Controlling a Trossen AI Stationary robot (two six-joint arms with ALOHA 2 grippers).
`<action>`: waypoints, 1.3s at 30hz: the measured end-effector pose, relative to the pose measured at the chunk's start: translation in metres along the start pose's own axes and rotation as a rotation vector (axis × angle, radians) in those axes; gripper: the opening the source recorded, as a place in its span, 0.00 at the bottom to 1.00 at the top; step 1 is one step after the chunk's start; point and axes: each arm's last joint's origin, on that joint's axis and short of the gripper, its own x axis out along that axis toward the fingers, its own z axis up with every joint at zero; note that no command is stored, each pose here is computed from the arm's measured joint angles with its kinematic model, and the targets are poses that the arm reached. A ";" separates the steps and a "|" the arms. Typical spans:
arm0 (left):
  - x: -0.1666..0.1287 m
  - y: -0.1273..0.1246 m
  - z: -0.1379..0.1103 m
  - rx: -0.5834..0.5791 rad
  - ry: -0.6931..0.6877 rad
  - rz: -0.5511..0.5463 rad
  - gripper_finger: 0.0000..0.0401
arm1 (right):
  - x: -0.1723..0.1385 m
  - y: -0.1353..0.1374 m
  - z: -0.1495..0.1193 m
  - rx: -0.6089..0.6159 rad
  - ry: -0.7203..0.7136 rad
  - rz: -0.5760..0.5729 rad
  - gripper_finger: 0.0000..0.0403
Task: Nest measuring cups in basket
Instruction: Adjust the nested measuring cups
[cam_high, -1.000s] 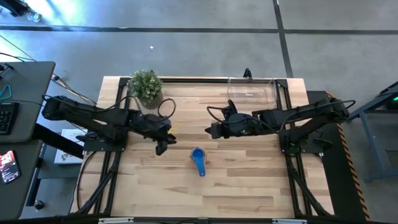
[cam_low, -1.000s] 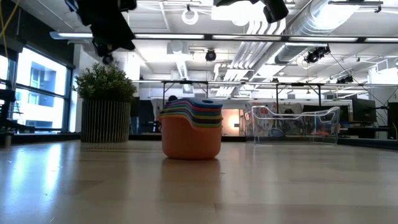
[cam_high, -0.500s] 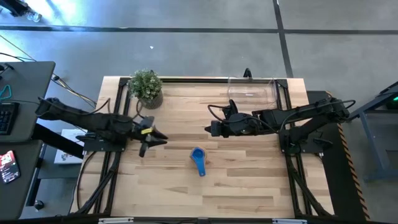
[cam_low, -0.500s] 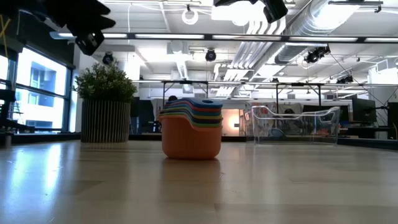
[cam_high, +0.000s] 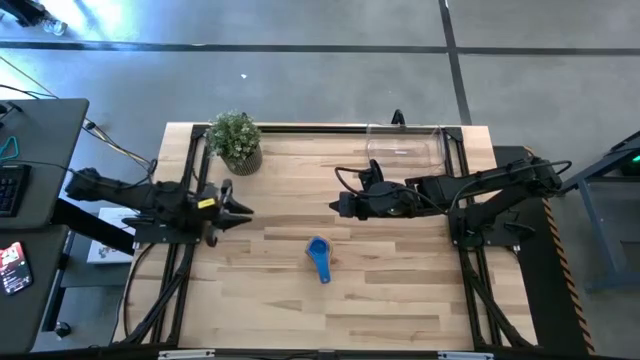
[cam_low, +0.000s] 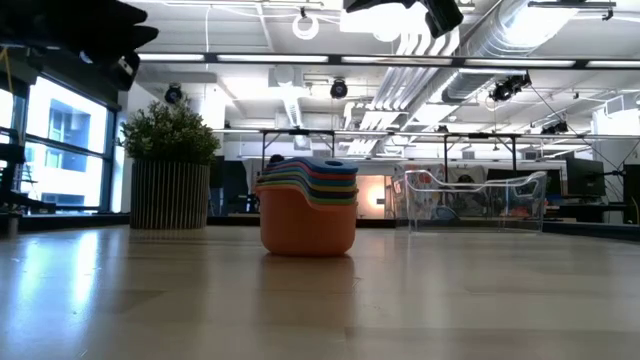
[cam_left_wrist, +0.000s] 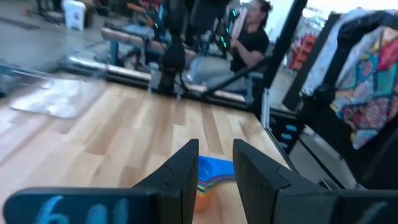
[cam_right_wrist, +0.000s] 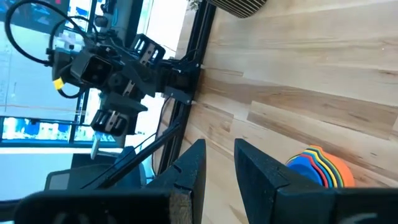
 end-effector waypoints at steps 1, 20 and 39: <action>-0.003 0.001 -0.002 0.003 -0.017 0.008 0.22 | 0.000 0.000 0.000 0.007 -0.002 0.000 0.19; -0.016 0.019 -0.048 0.036 -0.035 0.134 0.22 | -0.003 0.023 0.007 -0.078 -0.124 0.213 0.19; -0.016 0.019 -0.048 0.193 -0.026 0.134 0.22 | 0.022 0.045 -0.004 -0.213 -0.215 0.492 0.19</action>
